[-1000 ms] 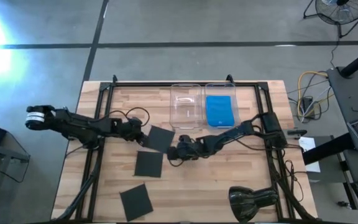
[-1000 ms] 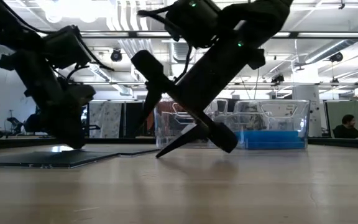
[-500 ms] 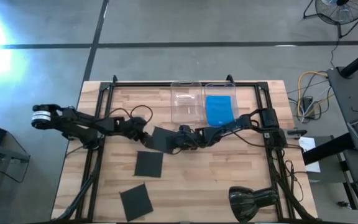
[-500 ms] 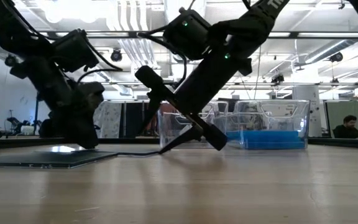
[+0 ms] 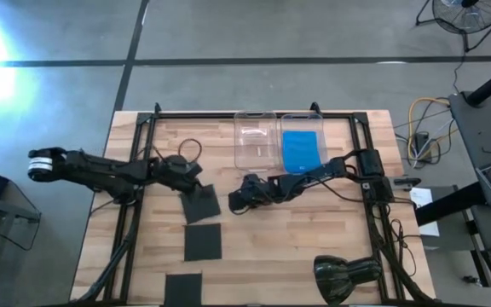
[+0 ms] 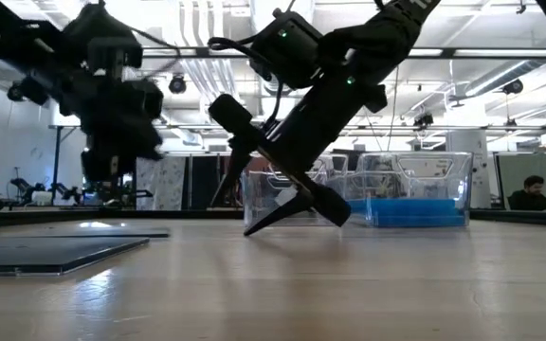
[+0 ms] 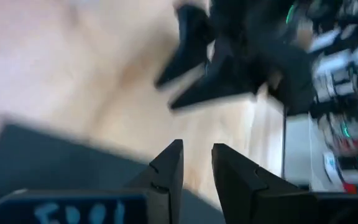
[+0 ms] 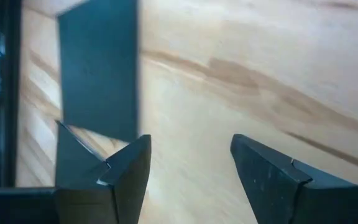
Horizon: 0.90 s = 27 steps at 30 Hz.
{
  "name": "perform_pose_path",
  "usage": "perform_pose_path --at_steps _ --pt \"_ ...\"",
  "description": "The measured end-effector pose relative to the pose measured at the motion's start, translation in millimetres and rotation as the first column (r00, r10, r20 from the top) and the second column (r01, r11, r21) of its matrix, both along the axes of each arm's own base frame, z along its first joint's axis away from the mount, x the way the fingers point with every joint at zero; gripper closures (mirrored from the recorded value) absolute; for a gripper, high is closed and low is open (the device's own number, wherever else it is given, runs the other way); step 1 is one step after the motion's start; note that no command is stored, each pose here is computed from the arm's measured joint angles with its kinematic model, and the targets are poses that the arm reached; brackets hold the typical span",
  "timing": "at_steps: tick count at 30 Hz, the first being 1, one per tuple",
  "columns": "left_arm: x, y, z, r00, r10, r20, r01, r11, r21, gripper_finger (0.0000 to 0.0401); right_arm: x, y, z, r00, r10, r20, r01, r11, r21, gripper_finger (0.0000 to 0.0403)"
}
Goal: Pick & place jewel cases by type
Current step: Put the top black CD case into the left transparent bin
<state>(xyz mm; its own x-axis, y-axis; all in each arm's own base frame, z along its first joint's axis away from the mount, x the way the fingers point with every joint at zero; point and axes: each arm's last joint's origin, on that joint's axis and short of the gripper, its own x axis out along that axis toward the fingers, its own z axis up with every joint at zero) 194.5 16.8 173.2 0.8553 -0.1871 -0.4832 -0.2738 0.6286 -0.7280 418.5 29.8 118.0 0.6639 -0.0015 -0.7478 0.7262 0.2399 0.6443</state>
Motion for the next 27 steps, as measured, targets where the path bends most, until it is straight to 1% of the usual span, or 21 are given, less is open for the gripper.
perform_pose_path --at_steps 2,5,6,9,10,12,14,17,19,22,24,27 --pt "-3.9 1.6 2.5 0.999 0.046 -0.011 -0.046 0.998 0.046 0.0335 -1.8 2.5 1.4 1.0 0.014 -0.017 -0.014 1.0 -0.002 0.0179" --pt "-13.3 1.3 -6.0 0.988 0.08 -0.129 -0.071 0.995 0.07 0.0335 -4.8 6.9 6.4 0.998 0.06 -0.024 -0.061 0.998 -0.014 0.0179" --pt "-15.7 0.3 -6.6 0.987 0.074 -0.146 -0.065 0.996 0.068 0.0335 -6.0 8.9 7.6 0.996 0.087 -0.029 -0.088 0.996 -0.025 0.0179" --pt "-19.1 -5.6 -0.8 0.992 0.017 -0.124 -0.01 0.998 0.062 0.0335 -7.9 14.5 17.2 0.981 0.194 -0.011 -0.194 0.978 -0.078 0.0179" --pt "-20.4 -7.8 -0.6 0.992 0.004 -0.128 0.005 0.997 0.073 0.0335 -7.7 15.6 21.7 0.973 0.231 0.005 -0.23 0.969 -0.087 0.0179" --pt "-24.1 -9.6 -1.8 0.984 0.033 -0.174 -0.01 0.992 0.128 0.0335 -6.4 16.9 27.6 0.951 0.307 0.031 -0.304 0.949 -0.089 0.0179" --pt "-28.1 -7.6 -3.0 0.962 0.113 -0.25 -0.057 0.973 0.223 0.0335 -4.4 17.9 28.5 0.937 0.347 0.047 -0.343 0.936 -0.076 0.0179" --pt "-32.4 -2.3 -8.0 0.915 0.227 -0.333 -0.099 0.928 0.359 0.0335 1.6 19.9 28.9 0.936 0.339 0.091 -0.339 0.941 -0.022 0.0179" --pt "-31.4 3.0 -11.0 0.897 0.277 -0.344 -0.124 0.905 0.406 0.0335 9.0 21.1 31.6 0.939 0.309 0.15 -0.313 0.95 0.0 0.0179" --pt "-29.5 10.0 -18.0 0.872 0.301 -0.387 -0.135 0.907 0.4 0.0335 21.3 21.6 32.4 0.94 0.264 0.214 -0.274 0.961 0.018 0.0179" --pt "-29.0 12.5 -25.5 0.857 0.297 -0.42 -0.123 0.911 0.393 0.0335 29.7 21.9 32.1 0.941 0.247 0.233 -0.257 0.966 0.016 0.0179" --pt "-28.7 15.9 -37.9 0.839 0.284 -0.464 -0.089 0.913 0.398 0.0335 44.8 24.5 28.6 0.925 0.282 0.253 -0.293 0.956 0.007 0.0179"
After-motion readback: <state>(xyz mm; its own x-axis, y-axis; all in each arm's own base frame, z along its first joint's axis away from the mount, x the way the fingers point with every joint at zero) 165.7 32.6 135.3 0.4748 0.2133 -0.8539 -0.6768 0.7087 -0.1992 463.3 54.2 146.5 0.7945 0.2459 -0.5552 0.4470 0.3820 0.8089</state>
